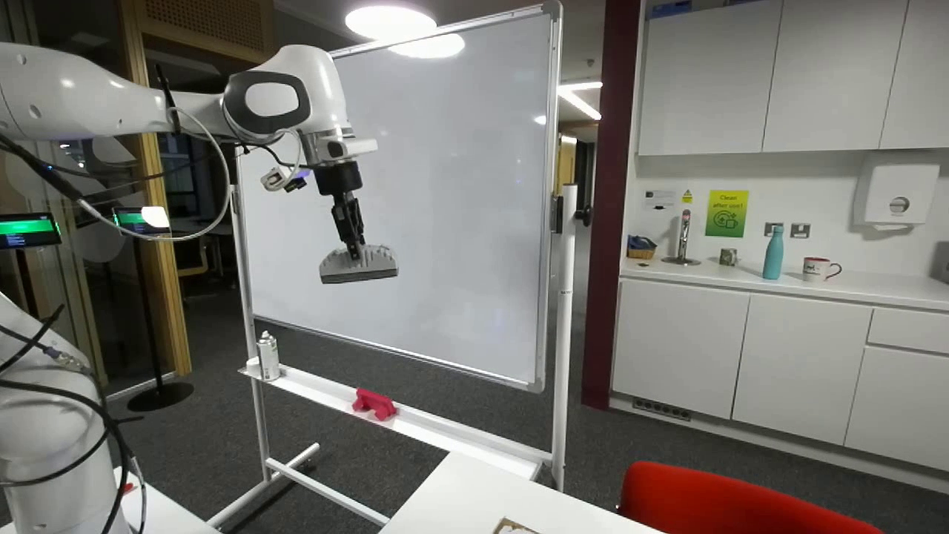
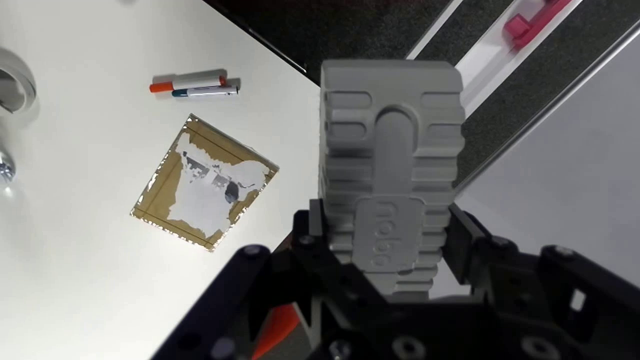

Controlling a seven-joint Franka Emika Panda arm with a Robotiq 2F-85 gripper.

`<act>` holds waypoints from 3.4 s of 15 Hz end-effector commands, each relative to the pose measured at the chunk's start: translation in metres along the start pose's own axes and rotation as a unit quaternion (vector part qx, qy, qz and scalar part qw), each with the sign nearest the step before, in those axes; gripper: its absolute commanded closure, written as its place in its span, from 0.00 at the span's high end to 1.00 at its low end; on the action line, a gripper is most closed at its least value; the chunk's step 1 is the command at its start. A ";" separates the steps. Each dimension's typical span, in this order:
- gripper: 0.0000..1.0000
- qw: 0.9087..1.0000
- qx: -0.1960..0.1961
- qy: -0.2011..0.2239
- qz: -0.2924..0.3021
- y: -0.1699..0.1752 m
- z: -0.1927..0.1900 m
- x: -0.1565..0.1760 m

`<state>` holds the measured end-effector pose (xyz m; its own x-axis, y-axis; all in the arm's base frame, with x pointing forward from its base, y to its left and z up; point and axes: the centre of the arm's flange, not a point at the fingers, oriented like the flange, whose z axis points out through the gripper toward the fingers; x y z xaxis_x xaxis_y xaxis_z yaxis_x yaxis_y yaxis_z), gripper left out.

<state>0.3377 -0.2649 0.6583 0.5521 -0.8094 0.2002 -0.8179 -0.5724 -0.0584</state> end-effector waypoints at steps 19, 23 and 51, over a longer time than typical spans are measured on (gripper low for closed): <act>0.57 0.997 -0.049 -0.005 0.060 0.012 0.115 0.090; 0.57 0.996 -0.060 -0.002 0.066 0.012 0.131 0.106; 0.32 0.983 -0.076 -0.006 0.167 0.037 0.390 0.140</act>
<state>0.4490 -0.4492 0.3298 0.2867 -0.9430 0.1687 -0.9578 -0.2781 0.0732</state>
